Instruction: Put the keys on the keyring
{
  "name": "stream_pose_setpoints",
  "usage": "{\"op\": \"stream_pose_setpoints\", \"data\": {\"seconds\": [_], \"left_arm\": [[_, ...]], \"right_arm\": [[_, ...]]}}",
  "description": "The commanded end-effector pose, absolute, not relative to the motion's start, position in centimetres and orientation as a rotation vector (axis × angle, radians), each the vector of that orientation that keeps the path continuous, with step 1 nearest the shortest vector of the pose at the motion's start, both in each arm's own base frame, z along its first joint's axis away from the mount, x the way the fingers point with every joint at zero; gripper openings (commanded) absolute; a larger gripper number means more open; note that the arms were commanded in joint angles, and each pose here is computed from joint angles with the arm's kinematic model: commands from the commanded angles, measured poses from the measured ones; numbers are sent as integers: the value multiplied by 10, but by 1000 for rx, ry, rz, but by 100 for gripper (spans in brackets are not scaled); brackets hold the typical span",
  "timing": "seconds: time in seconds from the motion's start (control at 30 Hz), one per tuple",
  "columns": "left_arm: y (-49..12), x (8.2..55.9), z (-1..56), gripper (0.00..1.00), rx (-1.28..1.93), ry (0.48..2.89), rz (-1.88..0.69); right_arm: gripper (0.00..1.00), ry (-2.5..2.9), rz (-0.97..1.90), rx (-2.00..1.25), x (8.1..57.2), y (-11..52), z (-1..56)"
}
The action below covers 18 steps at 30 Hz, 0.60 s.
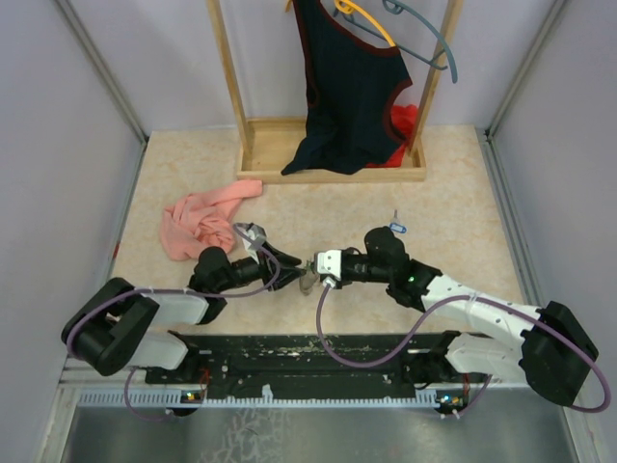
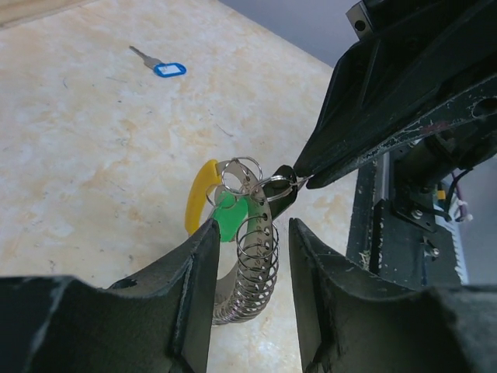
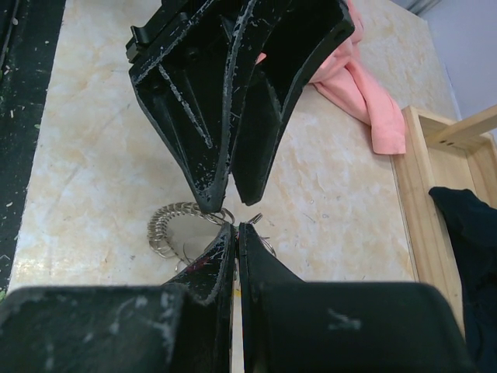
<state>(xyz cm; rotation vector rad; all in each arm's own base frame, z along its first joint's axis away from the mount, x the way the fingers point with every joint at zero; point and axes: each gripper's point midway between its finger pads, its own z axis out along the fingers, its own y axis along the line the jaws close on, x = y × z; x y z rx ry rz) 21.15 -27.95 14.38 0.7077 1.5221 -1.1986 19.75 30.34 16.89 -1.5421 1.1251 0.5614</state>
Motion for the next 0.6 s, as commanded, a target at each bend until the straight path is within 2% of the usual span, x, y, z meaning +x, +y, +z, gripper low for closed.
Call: {"op": "stream_pose_setpoints", "data": {"seconds": [0.0,0.33,0.57], "left_arm": [[-283,200,154,46,712,1505,-1342],[-292,194,147,44,763,1566,-1471],[-292,194,151,36,748,1566,-1480]], "right_arm": [[0,1017,554,-1491,202,311,206],[0,1017,559,-1487,203,312,207],[0,1021,558,-1487,203,312,207]]}}
